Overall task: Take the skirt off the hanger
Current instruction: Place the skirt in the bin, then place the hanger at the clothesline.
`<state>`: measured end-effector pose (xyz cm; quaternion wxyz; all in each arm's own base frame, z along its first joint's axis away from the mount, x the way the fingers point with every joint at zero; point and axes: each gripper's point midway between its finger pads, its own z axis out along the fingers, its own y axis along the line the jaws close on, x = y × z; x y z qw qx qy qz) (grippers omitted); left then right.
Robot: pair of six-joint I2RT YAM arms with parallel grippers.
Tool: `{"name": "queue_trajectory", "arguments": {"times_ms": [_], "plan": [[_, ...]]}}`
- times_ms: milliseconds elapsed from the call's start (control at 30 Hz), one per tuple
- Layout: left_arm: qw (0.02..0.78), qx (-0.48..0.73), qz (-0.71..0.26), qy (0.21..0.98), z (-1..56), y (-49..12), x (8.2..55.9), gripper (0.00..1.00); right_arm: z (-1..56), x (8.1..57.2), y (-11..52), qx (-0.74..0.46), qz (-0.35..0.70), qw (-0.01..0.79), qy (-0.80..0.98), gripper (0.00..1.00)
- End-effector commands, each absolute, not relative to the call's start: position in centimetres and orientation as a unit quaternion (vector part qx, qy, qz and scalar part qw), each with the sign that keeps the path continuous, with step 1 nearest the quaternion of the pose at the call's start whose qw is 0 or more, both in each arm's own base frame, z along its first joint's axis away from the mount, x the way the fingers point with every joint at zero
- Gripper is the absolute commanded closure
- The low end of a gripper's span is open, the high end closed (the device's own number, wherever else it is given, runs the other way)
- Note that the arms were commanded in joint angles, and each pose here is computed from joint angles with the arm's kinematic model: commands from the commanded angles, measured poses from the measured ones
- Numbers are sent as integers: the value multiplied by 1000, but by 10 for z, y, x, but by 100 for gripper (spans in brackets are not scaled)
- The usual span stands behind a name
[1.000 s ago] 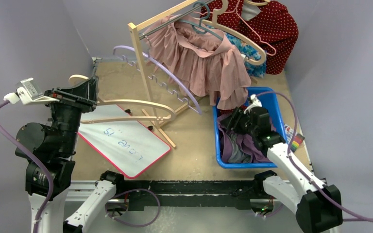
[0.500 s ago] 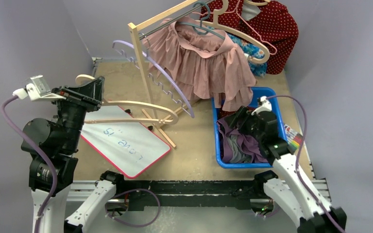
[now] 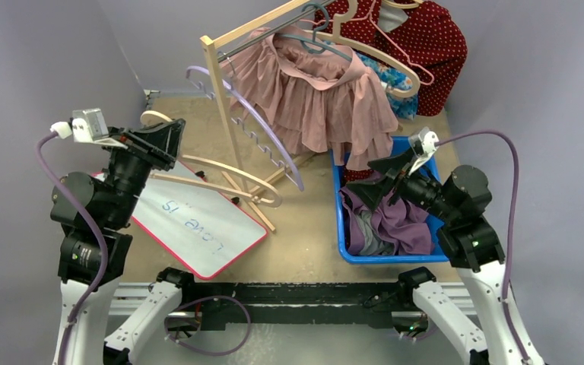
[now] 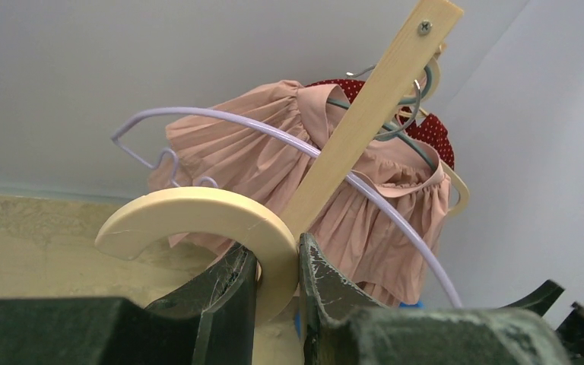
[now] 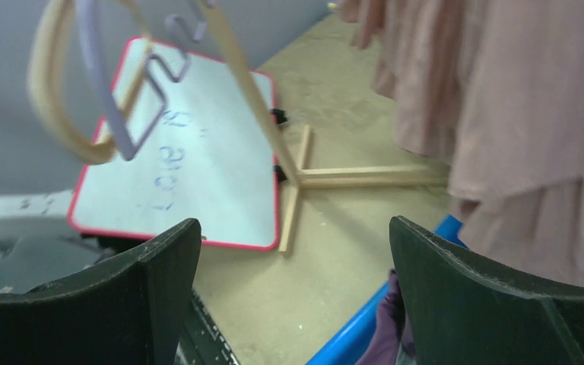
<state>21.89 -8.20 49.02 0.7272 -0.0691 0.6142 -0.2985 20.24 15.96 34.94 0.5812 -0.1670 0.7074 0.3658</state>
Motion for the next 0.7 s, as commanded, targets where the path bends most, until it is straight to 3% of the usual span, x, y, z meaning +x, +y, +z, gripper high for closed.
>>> {"name": "queue_trajectory", "arguments": {"times_ms": [0,100,233,367,667], "plan": [[738,-26,-292,608,496,-92,228,100,397,154,186,-326,424,581,614,5],[726,-29,-284,626,484,-93,238,100,412,138,203,-351,498,544,576,6],[713,-43,-274,644,472,-92,249,100,425,134,212,-340,524,540,565,5],[698,-47,-273,660,459,-95,259,100,398,154,248,-307,536,475,627,11],[665,-44,-270,695,433,-103,276,100,343,160,309,-270,554,443,651,7]]}}
